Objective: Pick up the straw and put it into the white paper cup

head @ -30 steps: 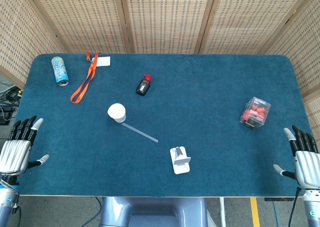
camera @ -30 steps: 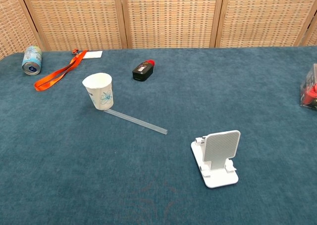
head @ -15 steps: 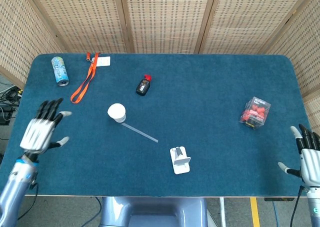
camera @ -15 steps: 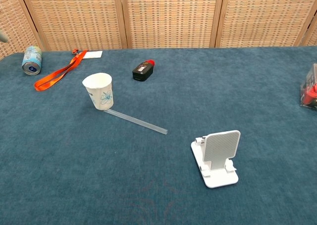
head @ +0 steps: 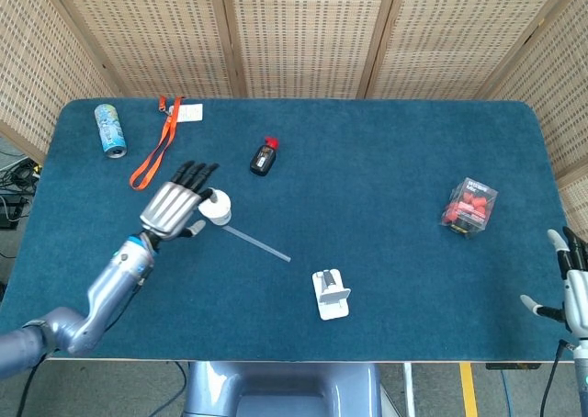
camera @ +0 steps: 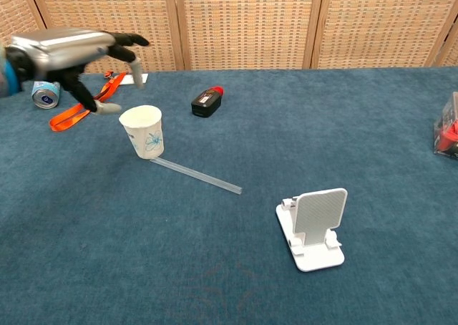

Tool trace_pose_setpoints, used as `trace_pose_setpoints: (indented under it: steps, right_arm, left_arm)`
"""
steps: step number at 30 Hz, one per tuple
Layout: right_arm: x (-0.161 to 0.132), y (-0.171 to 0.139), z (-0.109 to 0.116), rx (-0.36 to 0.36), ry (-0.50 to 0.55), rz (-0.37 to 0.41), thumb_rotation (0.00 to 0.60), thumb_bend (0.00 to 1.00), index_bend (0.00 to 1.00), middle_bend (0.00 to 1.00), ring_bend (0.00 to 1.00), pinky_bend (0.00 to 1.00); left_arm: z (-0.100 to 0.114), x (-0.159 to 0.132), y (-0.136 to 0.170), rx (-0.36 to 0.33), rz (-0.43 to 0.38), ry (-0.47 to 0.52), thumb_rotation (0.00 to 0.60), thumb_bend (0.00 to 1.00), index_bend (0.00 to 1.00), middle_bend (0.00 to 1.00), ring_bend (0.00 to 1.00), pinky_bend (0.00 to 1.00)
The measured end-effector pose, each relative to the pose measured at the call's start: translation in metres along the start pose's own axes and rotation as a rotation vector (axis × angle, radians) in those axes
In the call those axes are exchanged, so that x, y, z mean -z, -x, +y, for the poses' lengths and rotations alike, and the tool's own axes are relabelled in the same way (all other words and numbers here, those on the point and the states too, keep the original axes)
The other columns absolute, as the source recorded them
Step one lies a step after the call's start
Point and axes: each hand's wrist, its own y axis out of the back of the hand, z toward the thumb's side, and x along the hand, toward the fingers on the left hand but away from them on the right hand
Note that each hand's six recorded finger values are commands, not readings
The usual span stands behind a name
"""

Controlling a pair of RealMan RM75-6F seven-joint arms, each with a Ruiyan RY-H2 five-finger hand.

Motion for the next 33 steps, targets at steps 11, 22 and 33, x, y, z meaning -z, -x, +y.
trace_pose_setpoints:
  steps: [11, 22, 33]
  right_arm:
    - [0.011, 0.004, 0.005, 0.004, 0.037, -0.026, 0.600, 0.06, 0.04, 0.00, 0.00, 0.00]
    - [0.011, 0.002, 0.008, 0.005, 0.064, -0.022, 0.600, 0.06, 0.04, 0.00, 0.00, 0.00]
    - [0.010, 0.001, 0.011, 0.010, 0.088, -0.013, 0.600, 0.05, 0.04, 0.00, 0.00, 0.00]
  left_arm:
    - [-0.024, -0.059, -0.036, 0.072, -0.111, -0.056, 0.600, 0.33, 0.42, 0.00, 0.00, 0.00]
    - [-0.047, -0.097, -0.045, 0.117, -0.146, -0.108, 0.600, 0.33, 0.43, 0.00, 0.00, 0.02]
    - [-0.065, -0.119, -0.050, 0.146, -0.114, -0.153, 0.600, 0.33, 0.45, 0.00, 0.00, 0.02]
